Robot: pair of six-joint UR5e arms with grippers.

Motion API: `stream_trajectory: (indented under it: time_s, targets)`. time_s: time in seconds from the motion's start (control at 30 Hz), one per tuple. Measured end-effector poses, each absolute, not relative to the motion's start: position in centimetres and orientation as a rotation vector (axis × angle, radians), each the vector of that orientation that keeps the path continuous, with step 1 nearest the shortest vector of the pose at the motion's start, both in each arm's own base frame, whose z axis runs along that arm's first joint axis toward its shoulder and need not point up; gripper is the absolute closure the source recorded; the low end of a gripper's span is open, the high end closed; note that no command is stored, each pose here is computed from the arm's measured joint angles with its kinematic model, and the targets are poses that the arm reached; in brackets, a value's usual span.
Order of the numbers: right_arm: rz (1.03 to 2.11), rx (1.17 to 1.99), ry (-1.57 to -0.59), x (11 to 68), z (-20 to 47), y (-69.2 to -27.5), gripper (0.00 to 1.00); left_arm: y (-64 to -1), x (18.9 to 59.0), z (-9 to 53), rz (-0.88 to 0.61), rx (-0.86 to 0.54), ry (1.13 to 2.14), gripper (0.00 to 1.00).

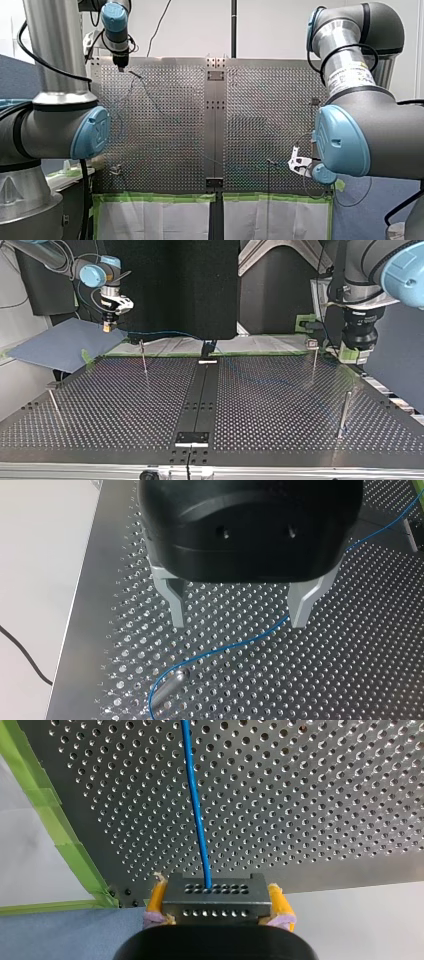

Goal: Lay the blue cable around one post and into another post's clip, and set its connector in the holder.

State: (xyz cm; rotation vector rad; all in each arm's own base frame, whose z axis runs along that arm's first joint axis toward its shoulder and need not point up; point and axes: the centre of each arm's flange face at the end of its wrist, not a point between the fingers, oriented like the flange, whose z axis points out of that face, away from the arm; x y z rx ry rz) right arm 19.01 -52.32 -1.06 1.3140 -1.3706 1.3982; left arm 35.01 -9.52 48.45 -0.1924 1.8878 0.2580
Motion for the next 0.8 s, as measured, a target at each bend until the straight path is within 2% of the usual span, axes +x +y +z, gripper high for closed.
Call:
stream_trajectory:
  time_s: [0.47,0.8]
  targets:
    - [1.398,1.318,-1.371,19.1,-1.1,-52.2,0.73,-9.9,34.9,48.5,0.248,-0.18,1.886,0.0]
    - [1.399,1.324,-1.374,19.3,-1.1,-52.1,0.73,-11.0,33.5,48.8,0.142,-0.153,1.813,0.0]
